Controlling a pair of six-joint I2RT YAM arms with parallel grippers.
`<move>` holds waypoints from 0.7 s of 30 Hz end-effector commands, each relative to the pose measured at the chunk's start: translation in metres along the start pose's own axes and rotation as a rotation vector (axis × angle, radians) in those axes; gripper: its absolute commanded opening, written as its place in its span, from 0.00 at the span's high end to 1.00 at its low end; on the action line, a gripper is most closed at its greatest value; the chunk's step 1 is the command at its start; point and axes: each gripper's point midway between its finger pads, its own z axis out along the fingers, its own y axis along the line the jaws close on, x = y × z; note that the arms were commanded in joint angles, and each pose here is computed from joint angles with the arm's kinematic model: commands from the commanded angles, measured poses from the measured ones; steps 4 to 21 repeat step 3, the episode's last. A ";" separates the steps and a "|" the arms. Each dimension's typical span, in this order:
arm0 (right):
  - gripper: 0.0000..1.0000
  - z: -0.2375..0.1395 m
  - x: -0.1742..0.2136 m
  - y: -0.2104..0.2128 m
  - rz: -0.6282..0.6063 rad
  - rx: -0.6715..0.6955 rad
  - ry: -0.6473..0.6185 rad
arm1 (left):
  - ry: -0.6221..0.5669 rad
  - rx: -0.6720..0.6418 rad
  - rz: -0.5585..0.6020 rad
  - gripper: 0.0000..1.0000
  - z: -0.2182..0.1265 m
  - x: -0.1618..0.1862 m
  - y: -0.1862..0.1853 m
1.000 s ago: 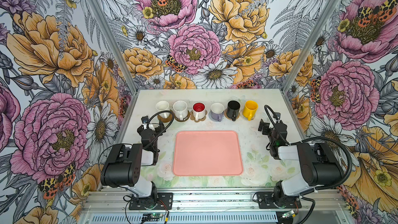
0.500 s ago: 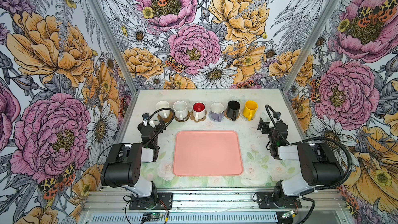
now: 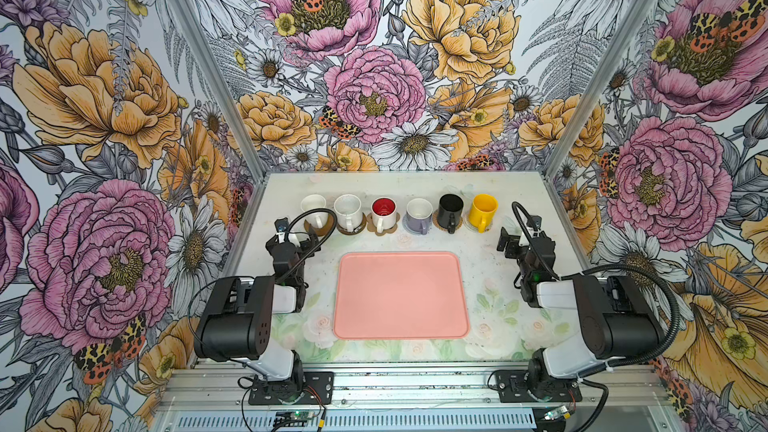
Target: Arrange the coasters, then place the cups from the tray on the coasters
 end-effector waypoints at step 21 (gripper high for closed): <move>0.00 0.001 -0.008 0.004 0.008 -0.017 -0.032 | -0.006 0.032 0.013 0.01 0.001 -0.003 -0.008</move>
